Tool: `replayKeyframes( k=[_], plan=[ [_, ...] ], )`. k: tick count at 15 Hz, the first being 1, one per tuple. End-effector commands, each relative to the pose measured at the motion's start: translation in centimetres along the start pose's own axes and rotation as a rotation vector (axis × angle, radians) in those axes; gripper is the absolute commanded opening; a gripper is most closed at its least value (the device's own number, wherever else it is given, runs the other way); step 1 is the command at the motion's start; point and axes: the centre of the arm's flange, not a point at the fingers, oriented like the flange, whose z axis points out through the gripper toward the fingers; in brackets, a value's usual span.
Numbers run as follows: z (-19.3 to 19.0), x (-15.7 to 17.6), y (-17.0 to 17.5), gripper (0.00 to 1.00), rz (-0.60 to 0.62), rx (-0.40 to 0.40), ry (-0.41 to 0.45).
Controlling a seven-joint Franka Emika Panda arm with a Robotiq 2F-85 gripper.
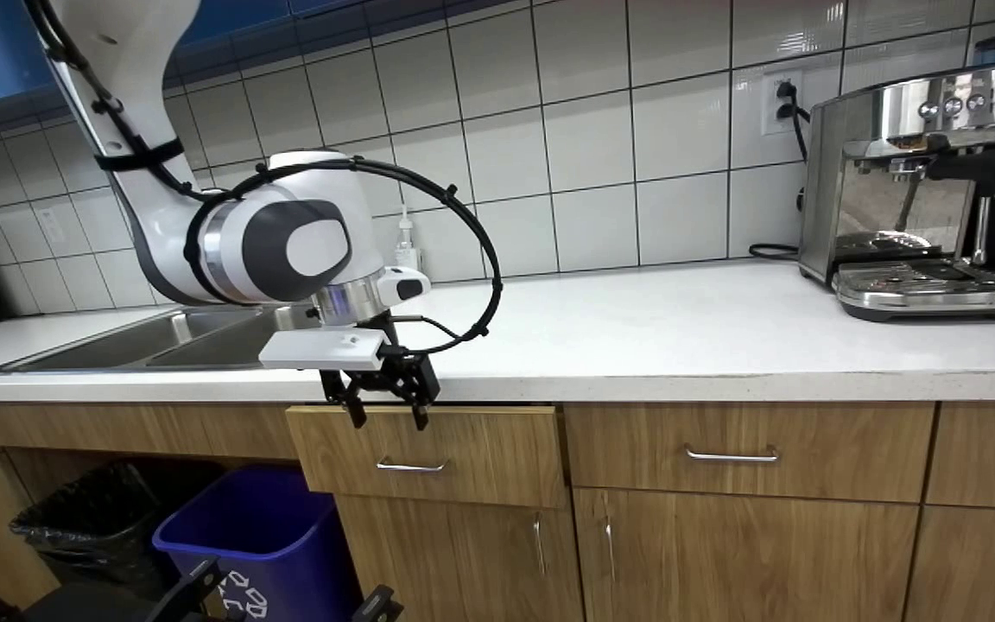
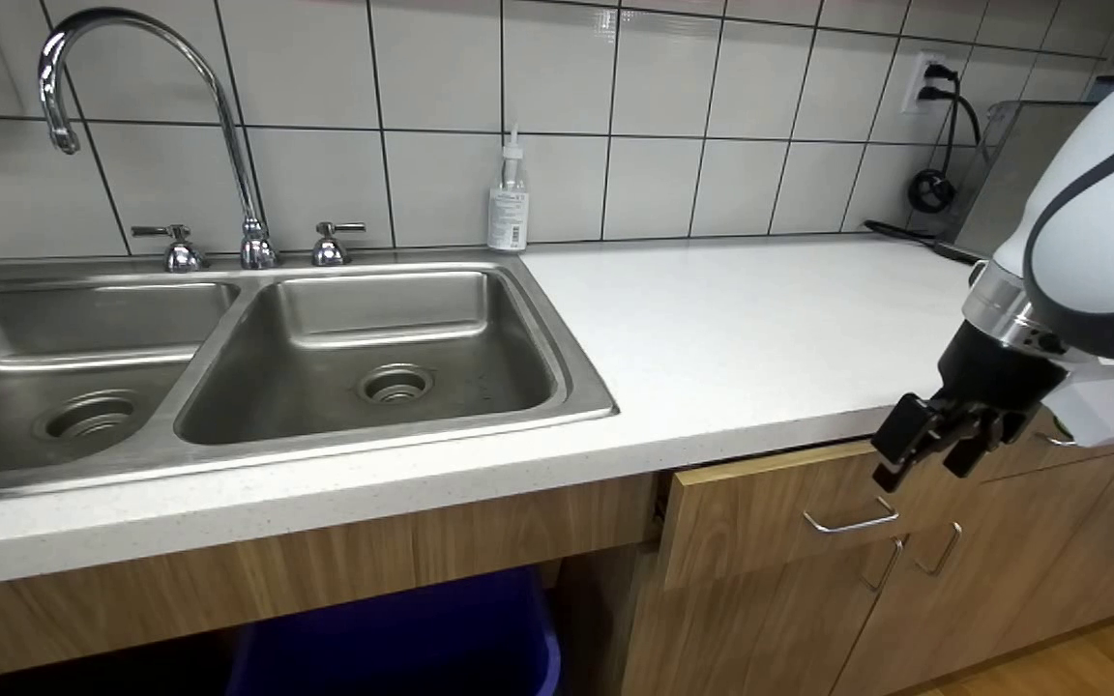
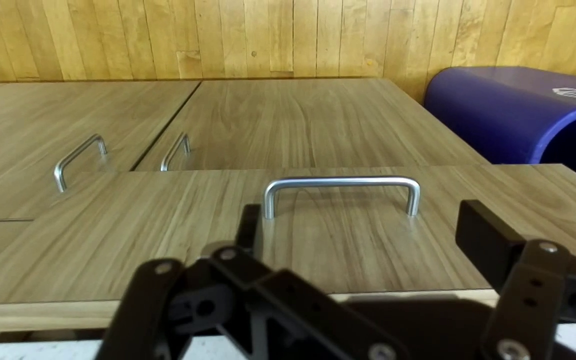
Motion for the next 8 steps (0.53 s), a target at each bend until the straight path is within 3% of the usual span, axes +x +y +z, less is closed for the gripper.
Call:
replayKeyframes(
  k=[1, 8],
  plan=[
    [-3.8, -2.0, 0.0, 1.00, 0.011, -0.002, 0.015],
    [-7.9, -1.9, 0.1, 1.00, 0.025, 0.012, -0.015]
  ],
)
